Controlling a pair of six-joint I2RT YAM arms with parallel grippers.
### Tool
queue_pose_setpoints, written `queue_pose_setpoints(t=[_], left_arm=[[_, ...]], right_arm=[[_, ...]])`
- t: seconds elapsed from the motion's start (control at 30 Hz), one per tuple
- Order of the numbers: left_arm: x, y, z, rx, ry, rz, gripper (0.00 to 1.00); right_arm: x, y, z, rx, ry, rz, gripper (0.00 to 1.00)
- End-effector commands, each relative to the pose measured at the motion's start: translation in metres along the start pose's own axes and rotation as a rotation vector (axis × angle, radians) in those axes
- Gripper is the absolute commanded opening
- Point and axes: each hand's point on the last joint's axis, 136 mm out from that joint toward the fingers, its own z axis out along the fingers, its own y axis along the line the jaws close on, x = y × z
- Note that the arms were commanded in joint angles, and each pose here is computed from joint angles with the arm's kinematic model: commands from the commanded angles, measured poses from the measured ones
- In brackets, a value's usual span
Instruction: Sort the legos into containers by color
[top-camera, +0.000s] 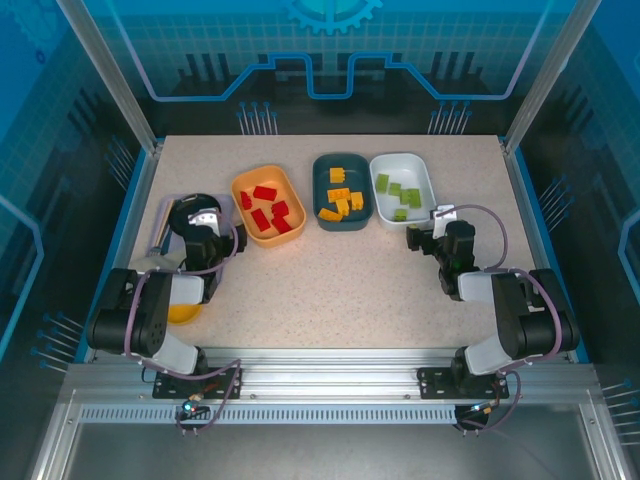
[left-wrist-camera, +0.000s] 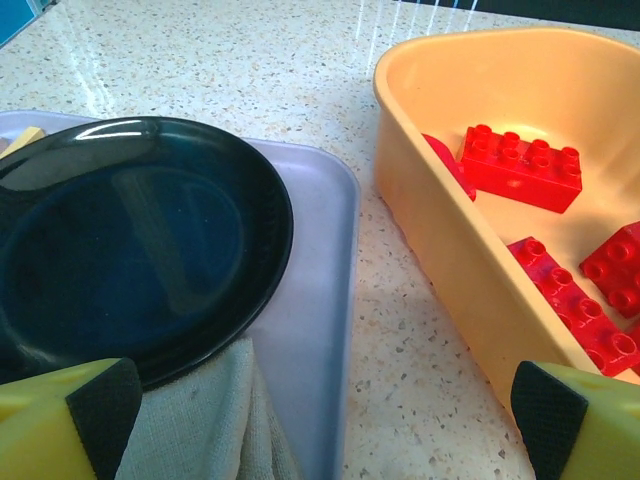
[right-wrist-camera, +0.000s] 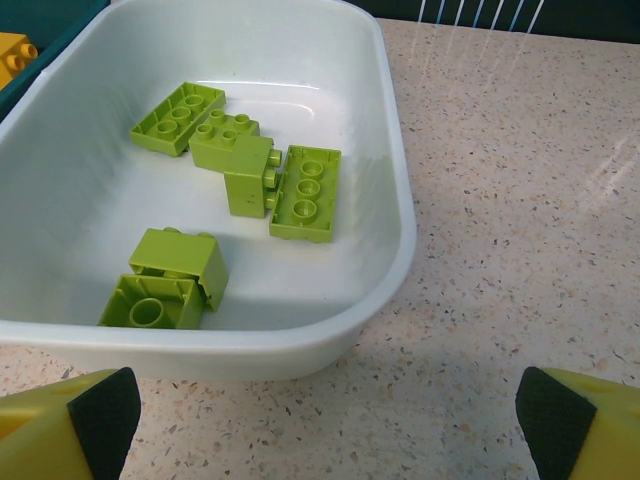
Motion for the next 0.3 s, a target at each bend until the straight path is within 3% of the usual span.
queue_pose_setpoints(t=[0.0, 0.27], left_arm=[[-0.0174, -0.0008, 0.0017, -0.013, -0.054, 0.012, 0.99], [-0.0175, -0.0007, 0.0015, -0.013, -0.054, 0.013, 0.99]], right_arm=[[-0.0131, 0.0011, 0.0018, -0.008, -0.044, -0.011, 1.0], [-0.0141, 0.001, 0.002, -0.013, -0.047, -0.01, 1.0]])
